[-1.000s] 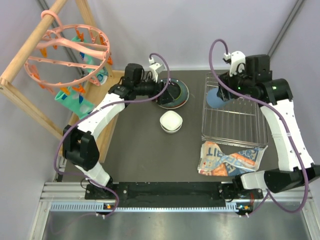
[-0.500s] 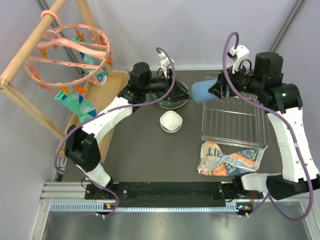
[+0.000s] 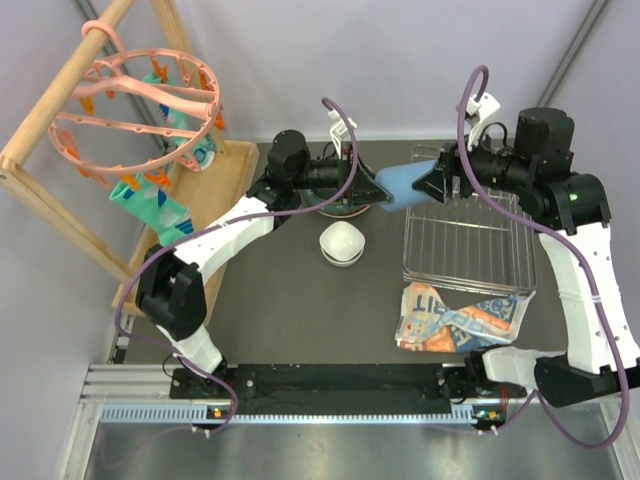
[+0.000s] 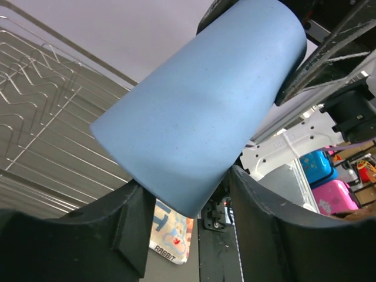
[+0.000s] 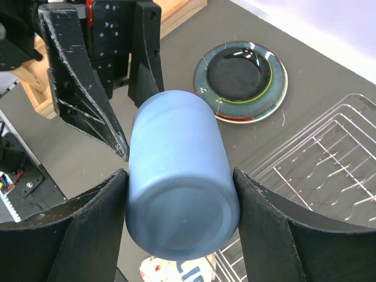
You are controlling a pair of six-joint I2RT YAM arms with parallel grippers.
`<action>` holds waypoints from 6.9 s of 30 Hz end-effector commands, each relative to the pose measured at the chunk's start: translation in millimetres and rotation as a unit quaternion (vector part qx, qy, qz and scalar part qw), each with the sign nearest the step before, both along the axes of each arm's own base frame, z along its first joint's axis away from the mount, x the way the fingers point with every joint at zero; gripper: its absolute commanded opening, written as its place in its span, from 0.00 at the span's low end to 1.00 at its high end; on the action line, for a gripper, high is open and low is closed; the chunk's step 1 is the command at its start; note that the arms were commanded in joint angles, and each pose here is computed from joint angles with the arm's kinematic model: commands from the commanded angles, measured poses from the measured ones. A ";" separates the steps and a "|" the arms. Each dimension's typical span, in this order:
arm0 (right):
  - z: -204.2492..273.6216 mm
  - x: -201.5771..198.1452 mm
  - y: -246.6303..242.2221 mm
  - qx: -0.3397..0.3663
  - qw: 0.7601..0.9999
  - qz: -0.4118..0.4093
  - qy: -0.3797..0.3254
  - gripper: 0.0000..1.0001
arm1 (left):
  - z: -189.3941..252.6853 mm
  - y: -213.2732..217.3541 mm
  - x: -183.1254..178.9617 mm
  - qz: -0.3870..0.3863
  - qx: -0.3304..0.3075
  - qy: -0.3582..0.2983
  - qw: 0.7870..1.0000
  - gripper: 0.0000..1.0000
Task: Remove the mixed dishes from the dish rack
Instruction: Pick up the cup from the dish rack, then place the cup at the center of the board, then reset both arms
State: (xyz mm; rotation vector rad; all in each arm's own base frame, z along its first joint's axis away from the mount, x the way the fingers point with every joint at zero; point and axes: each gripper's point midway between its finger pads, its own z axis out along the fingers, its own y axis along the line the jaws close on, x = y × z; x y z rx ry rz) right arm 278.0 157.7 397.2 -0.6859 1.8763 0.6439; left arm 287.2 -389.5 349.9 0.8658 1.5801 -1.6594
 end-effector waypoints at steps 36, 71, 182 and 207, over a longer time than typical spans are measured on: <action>13.3 -21.1 -19.9 -0.011 0.997 -0.035 -0.064 0.99 | -35.5 104.1 82.4 0.177 0.240 -0.118 0.947 0.00; -16.8 -29.7 -16.8 -0.012 0.999 -0.019 -0.039 0.99 | -170.8 243.4 80.2 -0.032 0.724 -0.218 0.653 0.00; -37.2 -40.7 -22.5 -0.006 0.999 -0.021 -0.035 0.99 | -194.3 221.7 79.7 -0.106 0.743 -0.244 0.614 0.55; -35.7 8.0 -84.1 -0.083 0.972 -0.213 -0.055 0.99 | -2.9 235.8 114.6 0.328 0.509 -0.296 0.739 0.89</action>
